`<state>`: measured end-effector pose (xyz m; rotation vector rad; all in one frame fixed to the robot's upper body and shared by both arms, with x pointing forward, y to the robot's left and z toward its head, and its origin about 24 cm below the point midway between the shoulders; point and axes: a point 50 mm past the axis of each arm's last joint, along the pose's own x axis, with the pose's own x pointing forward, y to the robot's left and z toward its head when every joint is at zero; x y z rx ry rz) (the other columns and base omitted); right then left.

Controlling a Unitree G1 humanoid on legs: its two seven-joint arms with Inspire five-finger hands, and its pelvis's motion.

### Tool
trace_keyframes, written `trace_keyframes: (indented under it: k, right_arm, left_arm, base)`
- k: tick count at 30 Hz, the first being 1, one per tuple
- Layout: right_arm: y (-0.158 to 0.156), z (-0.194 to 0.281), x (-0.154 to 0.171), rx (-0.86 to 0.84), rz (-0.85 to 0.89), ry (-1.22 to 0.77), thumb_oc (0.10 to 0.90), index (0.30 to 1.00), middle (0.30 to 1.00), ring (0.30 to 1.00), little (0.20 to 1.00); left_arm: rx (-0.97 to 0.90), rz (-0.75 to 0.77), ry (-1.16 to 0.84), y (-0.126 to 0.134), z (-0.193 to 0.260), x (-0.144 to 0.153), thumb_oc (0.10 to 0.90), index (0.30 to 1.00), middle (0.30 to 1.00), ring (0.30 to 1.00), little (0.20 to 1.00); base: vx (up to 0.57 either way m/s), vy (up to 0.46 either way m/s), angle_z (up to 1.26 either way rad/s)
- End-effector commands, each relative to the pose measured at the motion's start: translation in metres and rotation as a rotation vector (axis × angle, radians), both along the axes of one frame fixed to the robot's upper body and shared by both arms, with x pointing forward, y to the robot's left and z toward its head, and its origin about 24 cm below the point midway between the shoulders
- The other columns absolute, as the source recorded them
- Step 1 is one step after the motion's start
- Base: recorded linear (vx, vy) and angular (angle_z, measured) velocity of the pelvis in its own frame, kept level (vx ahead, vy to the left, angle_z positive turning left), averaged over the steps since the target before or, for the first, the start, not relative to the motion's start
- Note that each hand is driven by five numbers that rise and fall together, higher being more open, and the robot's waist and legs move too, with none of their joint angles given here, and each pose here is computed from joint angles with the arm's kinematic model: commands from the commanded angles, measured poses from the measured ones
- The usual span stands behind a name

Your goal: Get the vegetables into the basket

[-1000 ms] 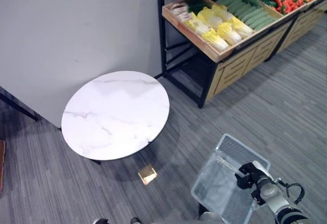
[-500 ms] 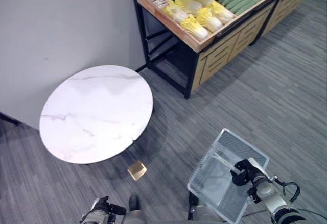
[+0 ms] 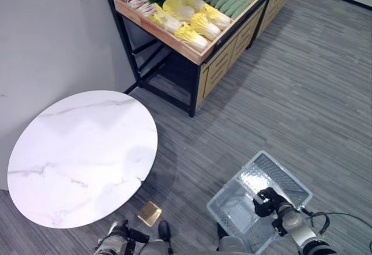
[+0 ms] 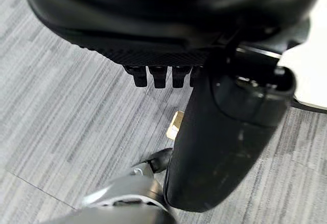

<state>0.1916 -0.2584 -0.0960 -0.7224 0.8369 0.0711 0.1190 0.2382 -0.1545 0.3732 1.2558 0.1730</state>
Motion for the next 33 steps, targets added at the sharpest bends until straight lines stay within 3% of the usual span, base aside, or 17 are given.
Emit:
trace_keyframes:
  k: [1, 12, 21, 33]
  right_arm:
    - [-0.001, 0.038, 0.047, -0.030, 0.067, -0.200, 0.400, 0.300, 0.300, 0.300, 0.300]
    - [0.016, 0.045, 0.060, -0.033, 0.146, -0.233, 0.400, 0.300, 0.300, 0.300, 0.300]
    - [0.023, 0.039, 0.052, -0.038, 0.195, -0.196, 0.400, 0.300, 0.300, 0.300, 0.300]
    - [0.012, 0.031, 0.036, -0.035, 0.150, -0.157, 0.400, 0.300, 0.300, 0.300, 0.300]
  left_arm:
    - [0.054, -0.040, 0.063, 0.013, 0.000, -0.012, 0.900, 1.000, 1.000, 1.000, 1.000]
    - [0.093, -0.054, 0.039, 0.021, 0.005, -0.002, 0.900, 1.000, 1.000, 1.000, 1.000]
    - [0.042, 0.023, 0.105, 0.019, -0.001, -0.022, 0.900, 1.000, 1.000, 1.000, 1.000]
    - [0.027, 0.005, 0.128, 0.010, -0.004, -0.025, 0.900, 1.000, 1.000, 1.000, 1.000]
  base:
    - [-0.04, 0.084, -0.37]
    - [-0.10, 0.058, -0.76]
    - [-0.04, -0.045, -0.58]
    - [-0.02, -0.126, 0.03]
